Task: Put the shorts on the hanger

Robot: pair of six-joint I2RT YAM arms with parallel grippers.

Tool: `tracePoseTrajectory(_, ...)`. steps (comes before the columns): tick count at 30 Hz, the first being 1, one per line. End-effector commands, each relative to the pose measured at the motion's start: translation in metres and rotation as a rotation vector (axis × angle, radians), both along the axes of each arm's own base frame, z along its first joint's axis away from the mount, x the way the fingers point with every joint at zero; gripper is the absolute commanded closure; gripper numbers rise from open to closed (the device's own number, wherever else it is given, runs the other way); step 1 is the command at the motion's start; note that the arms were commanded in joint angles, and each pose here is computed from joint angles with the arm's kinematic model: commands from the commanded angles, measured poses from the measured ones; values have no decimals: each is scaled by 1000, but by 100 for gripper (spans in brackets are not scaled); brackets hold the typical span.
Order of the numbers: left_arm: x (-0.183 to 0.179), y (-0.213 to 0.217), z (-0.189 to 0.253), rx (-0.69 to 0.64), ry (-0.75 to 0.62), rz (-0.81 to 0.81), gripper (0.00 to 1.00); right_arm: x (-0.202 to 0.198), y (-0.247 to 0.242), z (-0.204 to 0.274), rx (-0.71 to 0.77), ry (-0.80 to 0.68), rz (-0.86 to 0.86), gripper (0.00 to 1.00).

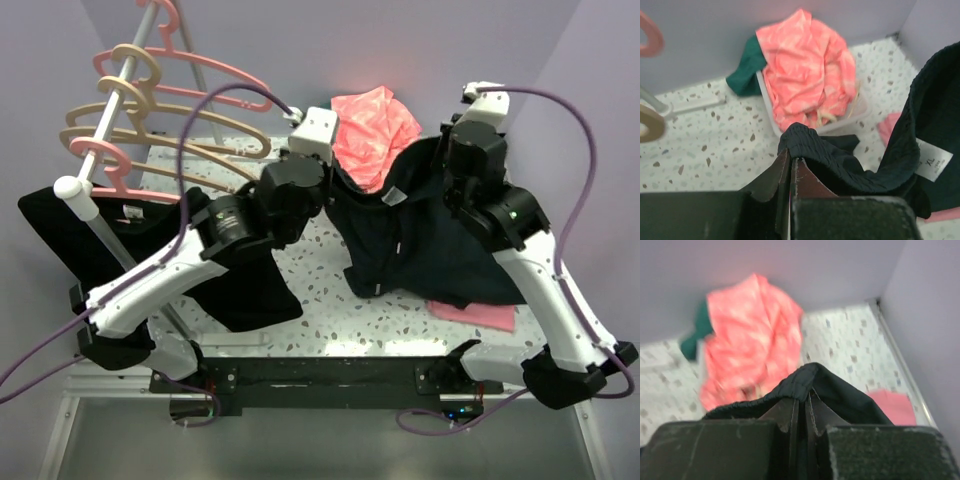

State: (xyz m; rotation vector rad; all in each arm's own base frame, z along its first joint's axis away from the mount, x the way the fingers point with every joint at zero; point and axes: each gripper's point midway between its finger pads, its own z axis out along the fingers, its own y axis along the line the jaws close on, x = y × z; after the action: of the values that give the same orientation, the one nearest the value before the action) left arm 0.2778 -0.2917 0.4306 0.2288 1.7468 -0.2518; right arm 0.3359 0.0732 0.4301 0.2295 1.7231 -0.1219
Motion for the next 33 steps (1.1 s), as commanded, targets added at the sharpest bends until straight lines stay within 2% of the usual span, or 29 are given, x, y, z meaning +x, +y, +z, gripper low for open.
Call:
tracePoseTrajectory(1, 6, -35, -116, 51, 196, -108, 100, -6, -22, -99, 71, 251, -8, 100)
tracePoseTrajectory(2, 8, -41, -138, 67, 226, -106, 100, -7, -22, -139, 74, 335, -10, 100)
tracePoseTrajectory(4, 10, -46, -182, 91, 278, -114, 100, -6, -17, -175, 109, 401, 21, 98)
tracePoseTrajectory(5, 10, -51, -199, 91, 307, -120, 100, -11, -14, -207, 103, 473, 25, 95)
tracePoseTrajectory(8, 9, -56, -229, 101, 348, -137, 100, -20, -8, -245, 123, 571, 44, 84)
tracePoseTrajectory(9, 8, -57, -235, 109, 355, -142, 95, -22, -2, -249, 143, 583, 74, 79)
tracePoseTrajectory(10, 8, -57, -238, 118, 358, -142, 82, -24, 1, -251, 153, 583, 86, 63)
tracePoseTrajectory(12, 6, -58, -238, 119, 356, -164, 67, -27, 6, -246, 192, 564, 110, 50)
tracePoseTrajectory(13, 3, -56, -239, 125, 355, -178, 51, -29, 14, -243, 218, 565, 150, 42)
tracePoseTrajectory(16, -3, -53, -239, 122, 349, -214, 30, -32, 27, -223, 275, 541, 209, 36)
tracePoseTrajectory(18, -12, -52, -243, 138, 356, -245, 24, -32, 33, -202, 299, 489, 255, 36)
tracePoseTrajectory(22, -36, -54, -237, 173, 312, -309, 21, -32, 52, -148, 363, 347, 387, 35)
tracePoseTrajectory(23, -41, -55, -239, 179, 312, -315, 21, -35, 66, -123, 368, 299, 496, 35)
tracePoseTrajectory(25, -54, -55, -247, 178, 330, -318, 21, -31, 82, -85, 372, 199, 611, 28)
tracePoseTrajectory(26, -57, -57, -248, 162, 326, -322, 21, -33, 98, -44, 369, 97, 730, 28)
tracePoseTrajectory(28, -65, -51, -259, 143, 347, -328, 22, -29, 118, -13, 369, 24, 860, 27)
tracePoseTrajectory(30, -76, -48, -270, 126, 350, -348, 22, -29, 133, 35, 363, -110, 972, 28)
tracePoseTrajectory(31, -81, -46, -265, 97, 337, -362, 23, -17, 144, 36, 374, -109, 1007, 28)
tracePoseTrajectory(32, -84, -49, -264, 69, 325, -382, 23, -18, 150, 58, 374, -160, 1057, 29)
tracePoseTrajectory(33, -91, -44, -277, 77, 342, -403, 24, -21, 161, 71, 376, -194, 1115, 32)
